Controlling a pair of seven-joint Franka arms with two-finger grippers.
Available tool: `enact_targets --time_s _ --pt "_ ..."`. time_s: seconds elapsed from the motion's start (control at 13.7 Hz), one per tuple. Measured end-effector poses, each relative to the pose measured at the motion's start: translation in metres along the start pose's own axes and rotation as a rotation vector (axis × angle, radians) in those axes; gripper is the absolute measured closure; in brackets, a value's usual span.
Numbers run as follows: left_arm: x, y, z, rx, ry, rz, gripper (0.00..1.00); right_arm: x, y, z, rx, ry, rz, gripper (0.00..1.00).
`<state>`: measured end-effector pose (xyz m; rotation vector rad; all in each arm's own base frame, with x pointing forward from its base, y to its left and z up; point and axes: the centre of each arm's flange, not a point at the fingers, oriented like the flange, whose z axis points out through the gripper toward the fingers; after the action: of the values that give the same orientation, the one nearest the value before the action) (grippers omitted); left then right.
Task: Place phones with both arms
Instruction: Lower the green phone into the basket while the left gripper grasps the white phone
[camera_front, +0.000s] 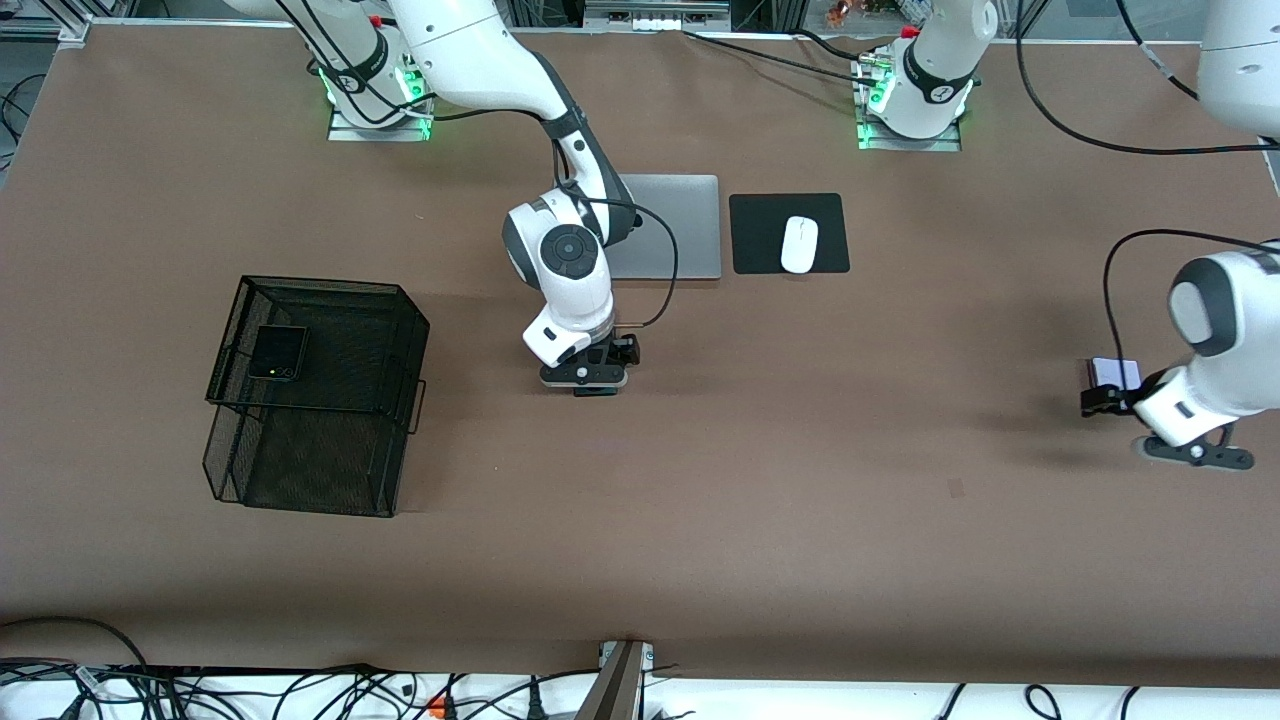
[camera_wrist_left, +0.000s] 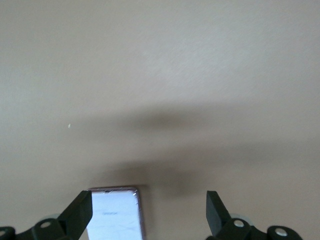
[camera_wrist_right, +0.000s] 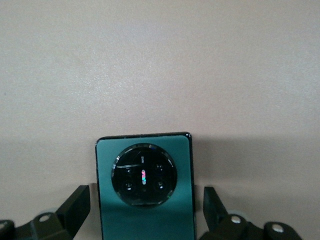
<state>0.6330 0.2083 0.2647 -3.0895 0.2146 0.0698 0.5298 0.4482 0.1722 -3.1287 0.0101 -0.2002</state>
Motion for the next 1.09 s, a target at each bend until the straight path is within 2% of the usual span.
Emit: enact_targets --time_s 0.29,0.44,0.8,0.95,1.09 --pt "-0.030 -0.045 0.026 -0.026 0.017 -0.036 0.00 -0.006 0.004 0.007 0.007 0.025 -0.003 0.04" --pt "-0.043 -0.058 0.049 -0.023 0.031 -0.054 0.00 -0.006 0.003 0.001 0.016 0.034 -0.003 0.18" --pt "-0.061 -0.067 0.085 -0.053 0.060 -0.123 0.00 -0.003 0.005 -0.003 0.013 0.038 0.014 0.20" --pt "-0.064 -0.066 0.089 -0.074 0.065 -0.149 0.00 0.013 0.015 -0.028 -0.004 0.028 0.041 0.20" --pt "-0.065 -0.065 0.090 -0.086 0.069 -0.164 0.00 0.039 0.037 -0.084 -0.013 0.007 0.087 0.20"
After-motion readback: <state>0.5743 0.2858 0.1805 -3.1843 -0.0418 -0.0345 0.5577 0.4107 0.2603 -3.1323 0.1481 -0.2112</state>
